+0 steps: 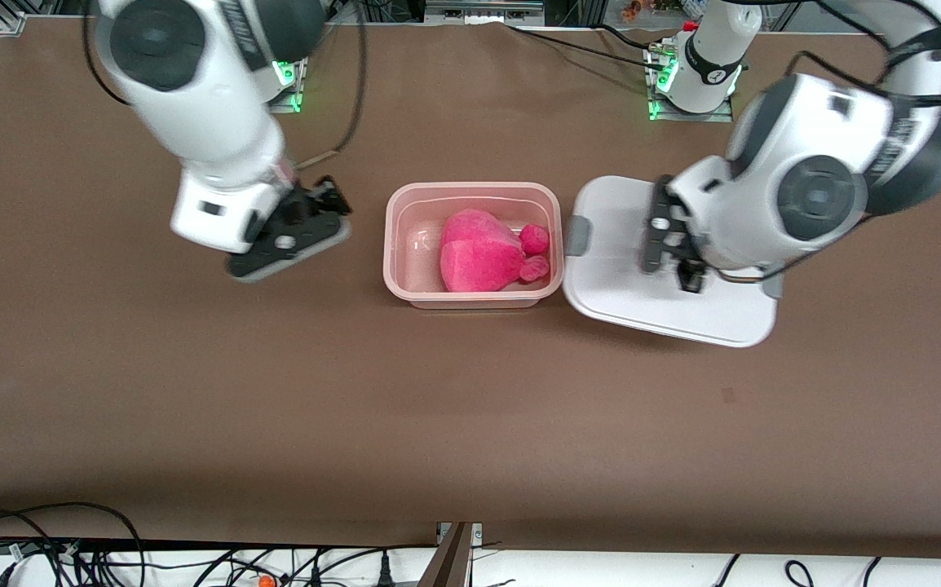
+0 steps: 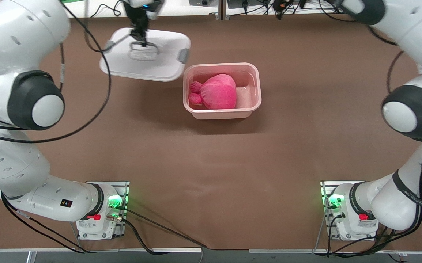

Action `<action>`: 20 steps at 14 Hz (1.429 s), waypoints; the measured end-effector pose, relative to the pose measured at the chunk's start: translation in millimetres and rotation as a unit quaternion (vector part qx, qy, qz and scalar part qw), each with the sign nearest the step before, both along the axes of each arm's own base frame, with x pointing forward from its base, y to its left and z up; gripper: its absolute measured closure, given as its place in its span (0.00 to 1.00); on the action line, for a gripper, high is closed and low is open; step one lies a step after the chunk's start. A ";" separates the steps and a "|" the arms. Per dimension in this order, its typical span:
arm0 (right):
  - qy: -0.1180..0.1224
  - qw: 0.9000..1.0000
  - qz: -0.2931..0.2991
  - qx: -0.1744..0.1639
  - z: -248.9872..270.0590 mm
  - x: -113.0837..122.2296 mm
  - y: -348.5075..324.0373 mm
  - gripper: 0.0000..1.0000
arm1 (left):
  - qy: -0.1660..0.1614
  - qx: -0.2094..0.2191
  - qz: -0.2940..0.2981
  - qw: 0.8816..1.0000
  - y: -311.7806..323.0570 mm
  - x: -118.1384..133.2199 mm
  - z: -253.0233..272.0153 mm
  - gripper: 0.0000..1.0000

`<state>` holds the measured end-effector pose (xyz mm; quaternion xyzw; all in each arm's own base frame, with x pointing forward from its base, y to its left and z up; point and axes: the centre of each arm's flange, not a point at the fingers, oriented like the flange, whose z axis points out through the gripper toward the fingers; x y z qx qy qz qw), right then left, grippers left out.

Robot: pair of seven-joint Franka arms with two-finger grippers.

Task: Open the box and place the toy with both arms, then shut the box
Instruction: 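Release the toy and raise the right gripper while the left gripper carries the lid back, then lower the lid onto the box with the left gripper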

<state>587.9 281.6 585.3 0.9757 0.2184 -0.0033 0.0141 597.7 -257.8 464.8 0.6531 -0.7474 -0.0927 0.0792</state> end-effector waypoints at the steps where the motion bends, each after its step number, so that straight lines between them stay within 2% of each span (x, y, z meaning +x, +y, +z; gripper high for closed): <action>1: 0.008 1.000 -0.020 -0.001 3.9 -8.9 -21.1 0.00 | -0.009 0.003 0.015 1.000 -32.8 -9.1 -5.9 0.93; 5: 0.018 0.996 -0.089 0.018 11.3 -42.9 -120.8 0.00 | -0.033 0.016 0.065 0.997 -143.7 -56.9 -31.5 0.93; 9: 0.035 0.986 -0.163 0.028 0.5 -54.2 -213.5 0.00 | -0.057 0.005 0.099 0.993 -224.2 -97.1 -67.8 0.93; 12: 0.038 0.981 -0.190 0.026 -3.0 -53.1 -241.1 0.00 | -0.068 -0.007 0.110 0.992 -247.1 -105.2 -87.0 0.93; 20: 0.026 0.980 -0.196 0.028 8.7 -55.6 -238.4 0.00 | -0.067 -0.005 0.119 0.991 -256.8 -101.0 -104.8 0.93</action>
